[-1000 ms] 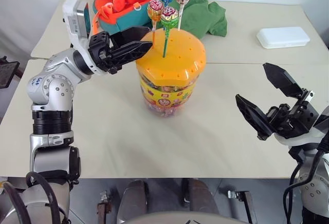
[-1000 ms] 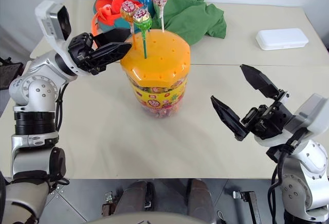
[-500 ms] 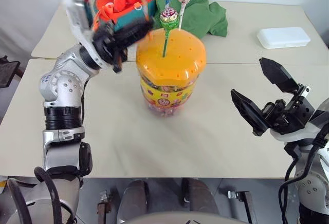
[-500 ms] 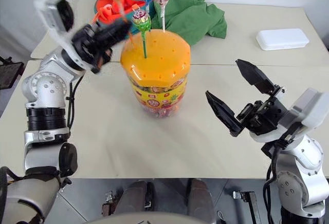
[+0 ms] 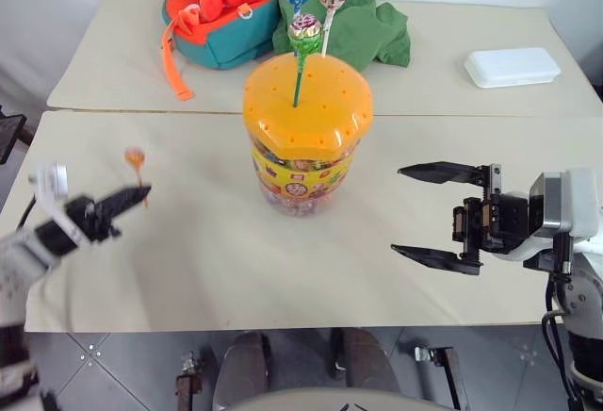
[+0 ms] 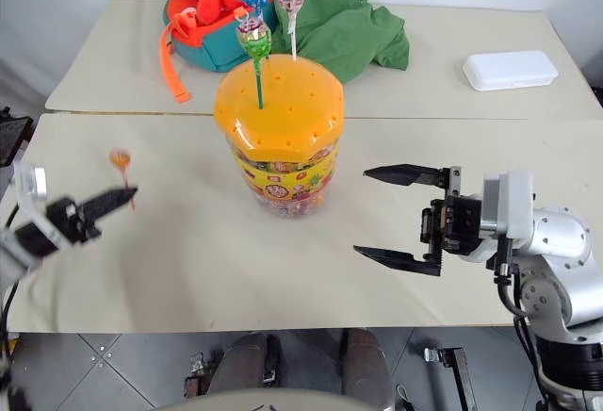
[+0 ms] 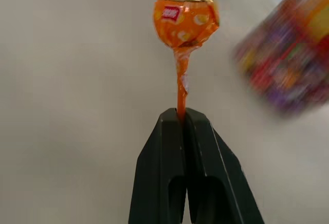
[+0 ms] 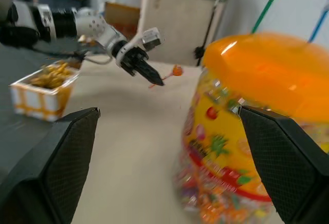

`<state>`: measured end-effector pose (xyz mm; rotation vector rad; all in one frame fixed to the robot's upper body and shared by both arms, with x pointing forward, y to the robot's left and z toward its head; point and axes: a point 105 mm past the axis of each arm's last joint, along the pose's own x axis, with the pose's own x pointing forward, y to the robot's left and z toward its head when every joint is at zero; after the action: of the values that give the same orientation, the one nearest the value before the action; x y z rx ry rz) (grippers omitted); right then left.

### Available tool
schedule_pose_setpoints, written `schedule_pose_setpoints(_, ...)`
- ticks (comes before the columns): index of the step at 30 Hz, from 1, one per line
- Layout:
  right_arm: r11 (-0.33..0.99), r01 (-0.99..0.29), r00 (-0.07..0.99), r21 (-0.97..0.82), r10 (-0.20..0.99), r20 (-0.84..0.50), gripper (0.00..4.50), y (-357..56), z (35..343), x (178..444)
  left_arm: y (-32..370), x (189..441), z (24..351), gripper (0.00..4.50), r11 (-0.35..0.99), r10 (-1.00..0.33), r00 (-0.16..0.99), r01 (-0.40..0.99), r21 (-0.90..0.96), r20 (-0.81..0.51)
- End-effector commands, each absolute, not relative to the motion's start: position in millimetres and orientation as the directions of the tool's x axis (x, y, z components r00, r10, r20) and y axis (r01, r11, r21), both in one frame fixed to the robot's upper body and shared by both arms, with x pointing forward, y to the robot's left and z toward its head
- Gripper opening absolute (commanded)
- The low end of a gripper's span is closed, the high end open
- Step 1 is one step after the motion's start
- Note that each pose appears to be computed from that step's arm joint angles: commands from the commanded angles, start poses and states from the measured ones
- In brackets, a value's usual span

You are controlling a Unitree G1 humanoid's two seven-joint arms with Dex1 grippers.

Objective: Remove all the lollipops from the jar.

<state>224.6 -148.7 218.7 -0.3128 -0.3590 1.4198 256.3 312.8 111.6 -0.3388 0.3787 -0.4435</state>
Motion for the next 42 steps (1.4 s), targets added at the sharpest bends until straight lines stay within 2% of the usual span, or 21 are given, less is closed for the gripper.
schedule_pose_setpoints(1, 0.112, -0.896, 0.111, -0.429, 0.993, 0.028, 4.5, -157.0, 218.3, 225.0, 319.7, 241.4, 101.7, 0.01, 0.908, -0.381, 0.835, 0.255, -0.333, -0.398)
schedule_pose_setpoints(2, 0.118, -0.897, 0.116, -0.426, 0.993, 0.03, 4.5, -158.6, 218.1, 225.6, 317.9, 238.3, 98.9, 0.01, 0.912, -0.377, 0.831, 0.254, -0.323, -0.409)
schedule_pose_setpoints(6, 0.132, -0.891, 0.125, -0.434, 0.991, 0.044, 4.5, -161.7, 218.5, 224.3, 318.3, 233.0, 92.2, 0.97, 0.917, -0.371, 0.8, 0.234, -0.323, -0.472)
schedule_pose_setpoints(9, 0.164, -0.874, 0.148, -0.456, 0.986, 0.072, 4.5, -164.1, 224.0, 223.4, 327.8, 236.2, 101.3, 1.81, 0.927, -0.365, 0.789, 0.256, -0.275, -0.494)
schedule_pose_setpoints(11, 0.2, -0.859, 0.169, -0.471, 0.98, 0.107, 4.5, -166.8, 231.3, 223.1, 327.5, 245.1, 123.8, 2.42, 0.916, -0.402, 0.795, 0.341, -0.214, -0.455)
schedule_pose_setpoints(14, 0.278, -0.846, 0.221, -0.455, 0.959, 0.176, 4.5, -175.2, 245.4, 220.1, 304.0, 263.0, 193.9, 3.29, 0.79, -0.608, 0.753, 0.604, -0.101, -0.25)
schedule_pose_setpoints(16, 0.33, -0.837, 0.261, -0.437, 0.942, 0.211, 4.5, -180.3, 250.7, 218.1, 290.4, 264.5, 225.7, 3.29, 0.671, -0.738, 0.659, 0.74, -0.051, -0.148)
schedule_pose_setpoints(18, 0.432, -0.808, 0.333, -0.401, 0.896, 0.295, 4.5, -187.4, 259.3, 217.6, 263.2, 282.3, 260.7, 3.29, 0.545, -0.836, 0.547, 0.836, 0.065, -0.034)
schedule_pose_setpoints(20, 0.49, -0.784, 0.37, -0.38, 0.862, 0.347, 4.5, -190.6, 264.2, 217.1, 242.5, 298.5, 281.5, 3.29, 0.484, -0.874, 0.485, 0.859, 0.167, 0.034)
schedule_pose_setpoints(23, 0.555, -0.749, 0.406, -0.362, 0.816, 0.412, 4.5, -190.2, 270.1, 216.3, 197.3, 321.6, 304.3, 3.29, 0.394, -0.919, 0.374, 0.895, 0.212, 0.128)
schedule_pose_setpoints(26, 0.606, -0.714, 0.435, -0.35, 0.776, 0.457, 4.5, -191.5, 274.1, 217.0, 165.5, 347.7, 327.5, 3.29, 0.397, -0.907, 0.343, 0.889, 0.227, 0.244)
schedule_pose_setpoints(29, 0.632, -0.695, 0.444, -0.343, 0.752, 0.488, 4.5, -190.0, 277.4, 217.2, 142.0, 356.3, 339.2, 3.29, 0.341, -0.915, 0.273, 0.917, 0.205, 0.298)
schedule_pose_setpoints(32, 0.644, -0.687, 0.442, -0.337, 0.738, 0.51, 4.5, -186.0, 279.3, 214.8, 119.0, 360.0, 335.5, 3.29, 0.267, -0.941, 0.209, 0.943, 0.201, 0.267)
schedule_pose_setpoints(42, 0.648, -0.683, 0.434, -0.336, 0.73, 0.528, 4.5, -179.9, 281.1, 214.2, 92.2, 367.5, 331.2, 3.29, 0.179, -0.965, 0.138, 0.968, 0.174, 0.223)
